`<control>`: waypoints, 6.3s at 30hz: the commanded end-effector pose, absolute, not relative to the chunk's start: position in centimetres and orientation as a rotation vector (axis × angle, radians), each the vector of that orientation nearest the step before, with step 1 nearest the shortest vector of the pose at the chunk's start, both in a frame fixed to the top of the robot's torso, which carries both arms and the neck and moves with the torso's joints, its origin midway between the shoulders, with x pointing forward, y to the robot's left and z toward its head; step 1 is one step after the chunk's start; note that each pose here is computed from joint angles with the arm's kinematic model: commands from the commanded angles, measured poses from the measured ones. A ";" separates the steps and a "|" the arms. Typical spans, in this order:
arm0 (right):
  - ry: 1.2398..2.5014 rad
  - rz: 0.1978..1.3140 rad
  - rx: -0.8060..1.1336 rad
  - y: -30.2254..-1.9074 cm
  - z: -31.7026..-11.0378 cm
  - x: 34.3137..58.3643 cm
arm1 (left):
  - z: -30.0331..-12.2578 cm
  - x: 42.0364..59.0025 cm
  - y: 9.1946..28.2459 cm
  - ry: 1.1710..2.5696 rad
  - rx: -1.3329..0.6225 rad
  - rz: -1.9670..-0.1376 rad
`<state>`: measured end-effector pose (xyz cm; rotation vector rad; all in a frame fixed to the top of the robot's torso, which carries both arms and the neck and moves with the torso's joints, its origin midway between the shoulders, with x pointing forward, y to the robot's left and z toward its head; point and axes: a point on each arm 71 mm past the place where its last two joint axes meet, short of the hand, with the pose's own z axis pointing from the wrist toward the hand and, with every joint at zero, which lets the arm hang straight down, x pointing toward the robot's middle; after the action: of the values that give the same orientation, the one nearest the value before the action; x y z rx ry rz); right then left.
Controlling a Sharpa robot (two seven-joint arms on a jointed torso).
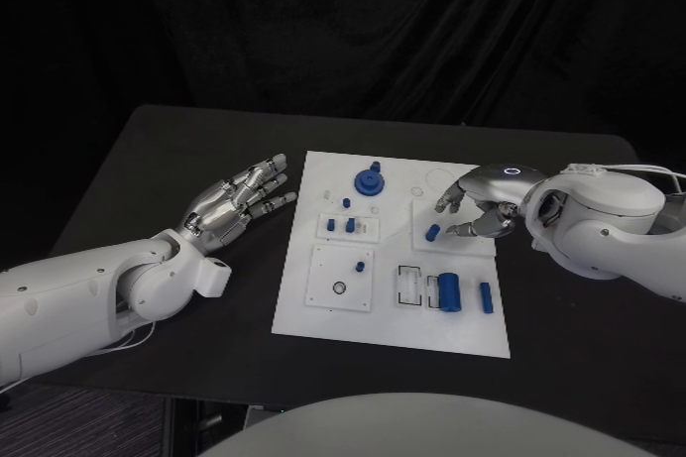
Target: Assemble the parts on the task board
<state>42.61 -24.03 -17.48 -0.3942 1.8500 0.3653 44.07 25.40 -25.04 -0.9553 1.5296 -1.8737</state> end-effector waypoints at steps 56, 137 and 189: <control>1.749 0.525 -0.422 -21.4 -18.0 41.4 | -25.0 43.9 25.4 1.476 -0.944 -1.918; 1.631 0.815 -0.944 -7.3 -20.5 37.1 | -25.5 44.1 24.7 1.489 -0.975 -1.940; 1.592 0.845 -0.790 -9.9 -20.9 37.1 | -25.9 44.3 25.2 1.491 -0.994 -1.914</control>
<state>36.93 -9.81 -21.82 -0.8527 1.6460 0.8191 44.29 25.28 -26.15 -1.0013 1.5289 -1.8830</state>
